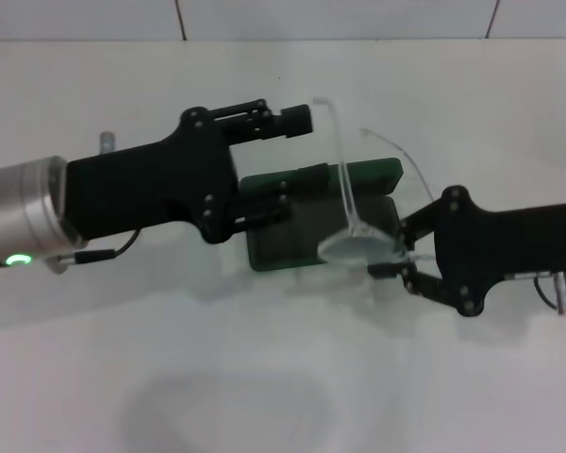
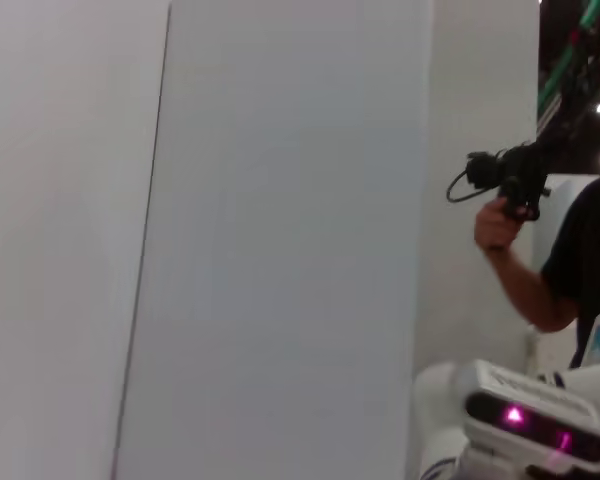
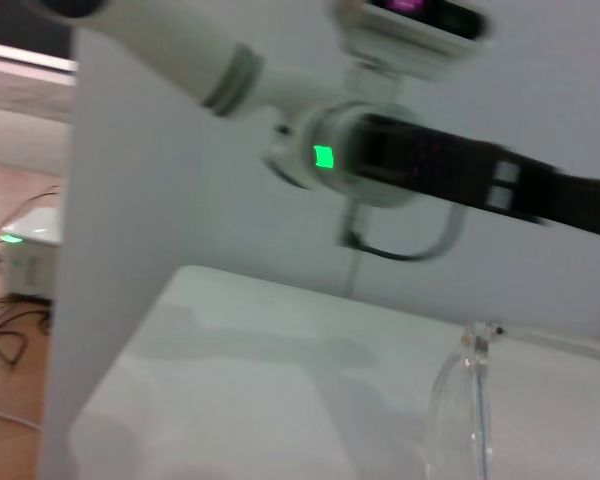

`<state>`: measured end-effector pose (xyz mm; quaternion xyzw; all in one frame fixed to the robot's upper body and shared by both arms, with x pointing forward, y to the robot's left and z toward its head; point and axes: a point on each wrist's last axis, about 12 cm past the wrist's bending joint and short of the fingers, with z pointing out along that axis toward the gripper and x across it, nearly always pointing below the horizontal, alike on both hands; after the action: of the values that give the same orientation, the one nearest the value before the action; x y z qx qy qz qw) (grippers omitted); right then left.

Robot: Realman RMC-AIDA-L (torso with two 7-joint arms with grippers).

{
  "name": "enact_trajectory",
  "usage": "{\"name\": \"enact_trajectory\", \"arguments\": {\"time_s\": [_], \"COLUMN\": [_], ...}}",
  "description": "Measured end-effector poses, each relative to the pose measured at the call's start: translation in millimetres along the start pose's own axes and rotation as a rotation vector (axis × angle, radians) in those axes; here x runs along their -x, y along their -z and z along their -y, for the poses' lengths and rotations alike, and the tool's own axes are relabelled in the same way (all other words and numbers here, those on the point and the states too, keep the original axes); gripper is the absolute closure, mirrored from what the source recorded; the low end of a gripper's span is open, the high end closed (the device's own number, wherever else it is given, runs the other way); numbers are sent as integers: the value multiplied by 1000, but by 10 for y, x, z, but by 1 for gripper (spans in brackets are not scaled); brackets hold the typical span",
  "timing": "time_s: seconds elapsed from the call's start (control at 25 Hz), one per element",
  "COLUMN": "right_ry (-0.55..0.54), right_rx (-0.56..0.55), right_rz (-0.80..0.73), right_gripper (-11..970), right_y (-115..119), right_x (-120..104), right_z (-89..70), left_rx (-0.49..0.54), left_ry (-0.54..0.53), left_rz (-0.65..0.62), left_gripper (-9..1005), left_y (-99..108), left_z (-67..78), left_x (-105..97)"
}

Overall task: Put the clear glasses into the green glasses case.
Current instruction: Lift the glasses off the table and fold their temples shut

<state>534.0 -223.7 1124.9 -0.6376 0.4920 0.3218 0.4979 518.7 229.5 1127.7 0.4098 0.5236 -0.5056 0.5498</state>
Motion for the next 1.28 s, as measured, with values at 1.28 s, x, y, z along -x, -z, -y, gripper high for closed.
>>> {"name": "enact_trajectory", "arguments": {"time_s": [1.28], "right_ry": [197], "right_rx": [30], "right_rz": [162], "right_gripper": [836], "right_y": [45], "right_x": [45], "right_z": [-253], "left_rx": [-146], "left_ry": [356], "left_rz": [-99], "left_gripper": [397], "left_y": [-519], "left_z": [-153], "left_x": [-88]}}
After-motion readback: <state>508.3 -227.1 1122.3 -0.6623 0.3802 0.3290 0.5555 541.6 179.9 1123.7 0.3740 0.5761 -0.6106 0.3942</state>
